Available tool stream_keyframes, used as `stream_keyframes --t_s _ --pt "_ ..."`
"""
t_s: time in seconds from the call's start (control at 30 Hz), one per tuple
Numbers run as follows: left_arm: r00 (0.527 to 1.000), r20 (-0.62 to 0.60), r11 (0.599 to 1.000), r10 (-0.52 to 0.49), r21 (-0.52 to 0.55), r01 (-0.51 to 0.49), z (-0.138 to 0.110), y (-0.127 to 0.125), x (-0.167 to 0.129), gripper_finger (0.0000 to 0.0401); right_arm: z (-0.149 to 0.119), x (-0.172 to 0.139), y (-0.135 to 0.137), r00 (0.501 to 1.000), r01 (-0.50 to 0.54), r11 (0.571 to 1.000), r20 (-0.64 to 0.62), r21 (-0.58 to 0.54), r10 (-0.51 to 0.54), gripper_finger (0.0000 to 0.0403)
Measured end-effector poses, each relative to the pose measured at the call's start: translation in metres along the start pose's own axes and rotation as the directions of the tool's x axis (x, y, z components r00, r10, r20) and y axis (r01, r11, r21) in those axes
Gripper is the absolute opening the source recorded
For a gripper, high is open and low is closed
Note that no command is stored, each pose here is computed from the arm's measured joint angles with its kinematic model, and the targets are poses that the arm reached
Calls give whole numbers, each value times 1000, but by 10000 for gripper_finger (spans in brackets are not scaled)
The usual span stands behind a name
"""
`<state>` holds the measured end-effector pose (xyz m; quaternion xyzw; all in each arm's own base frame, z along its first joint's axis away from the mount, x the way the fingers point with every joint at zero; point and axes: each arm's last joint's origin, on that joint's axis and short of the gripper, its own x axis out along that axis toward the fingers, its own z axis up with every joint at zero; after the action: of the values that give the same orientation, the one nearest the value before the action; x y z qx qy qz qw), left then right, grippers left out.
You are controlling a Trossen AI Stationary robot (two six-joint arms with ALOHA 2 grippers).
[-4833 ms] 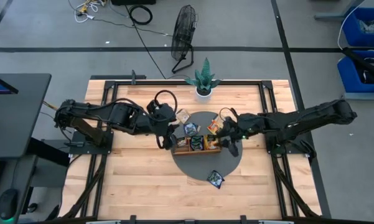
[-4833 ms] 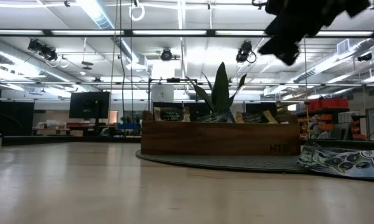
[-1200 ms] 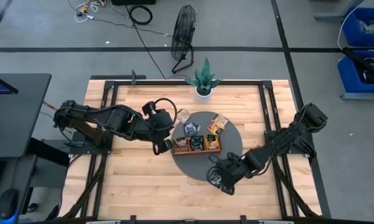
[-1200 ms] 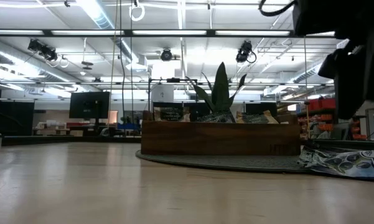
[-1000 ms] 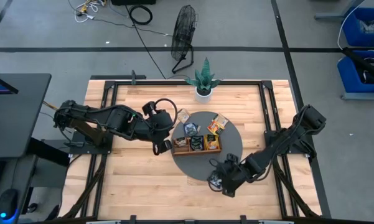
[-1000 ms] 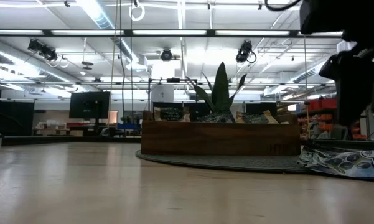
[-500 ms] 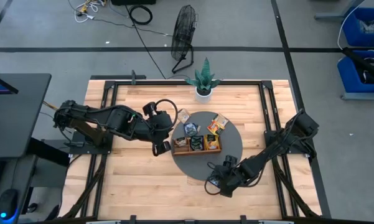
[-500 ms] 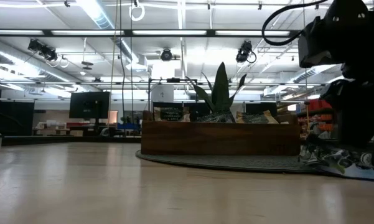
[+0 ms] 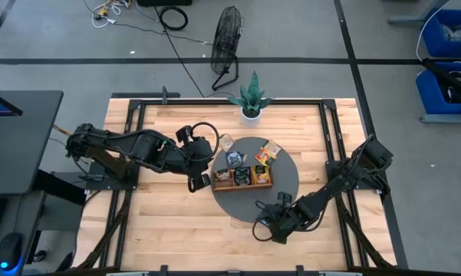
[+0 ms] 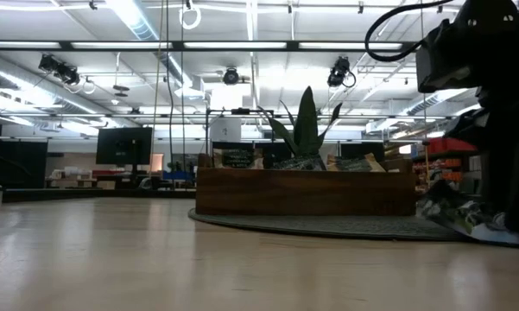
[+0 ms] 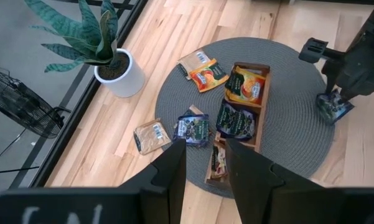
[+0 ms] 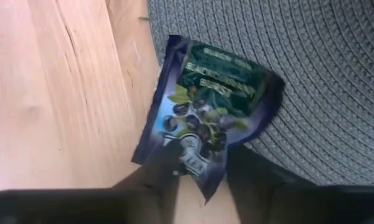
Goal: Pick & Place Tea
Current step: Put the black tea bag into the middle section of the wooden organizer
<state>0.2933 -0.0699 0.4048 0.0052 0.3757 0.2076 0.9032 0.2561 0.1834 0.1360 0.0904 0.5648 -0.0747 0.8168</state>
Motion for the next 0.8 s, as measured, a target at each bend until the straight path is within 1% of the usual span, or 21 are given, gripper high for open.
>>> stream_keyframes --t_s 0.13,0.2,0.33,0.47,0.57,0.63,0.7,0.8 --pt "1000 0 1000 0 0 0 0 0 0 117 0 -1 0 1000 -6 1000 0 1 6 36" --pt "1000 0 1000 0 0 0 0 0 0 117 1 -4 0 1000 -15 1000 -1 1 15 12" --pt "1000 0 1000 0 0 0 0 0 0 117 3 -14 -1 1000 -29 1000 11 8 29 12" --pt "1000 -1 1000 1 -2 -1 0 0 0 117 11 -30 3 999 -27 1000 16 9 27 4" --pt "1000 0 1000 1 -6 -1 0 0 0 117 21 -46 5 998 28 1000 53 13 -28 4" --pt "1000 5 1000 0 -20 0 1 0 0 117 29 -57 6 992 84 996 98 14 -85 3" --pt "1000 21 999 1 -41 0 2 0 0 117 38 -67 7 978 130 991 159 30 -133 2" --pt "998 57 998 -11 -65 15 6 -2 0 117 54 -80 5 942 201 977 258 70 -212 1"
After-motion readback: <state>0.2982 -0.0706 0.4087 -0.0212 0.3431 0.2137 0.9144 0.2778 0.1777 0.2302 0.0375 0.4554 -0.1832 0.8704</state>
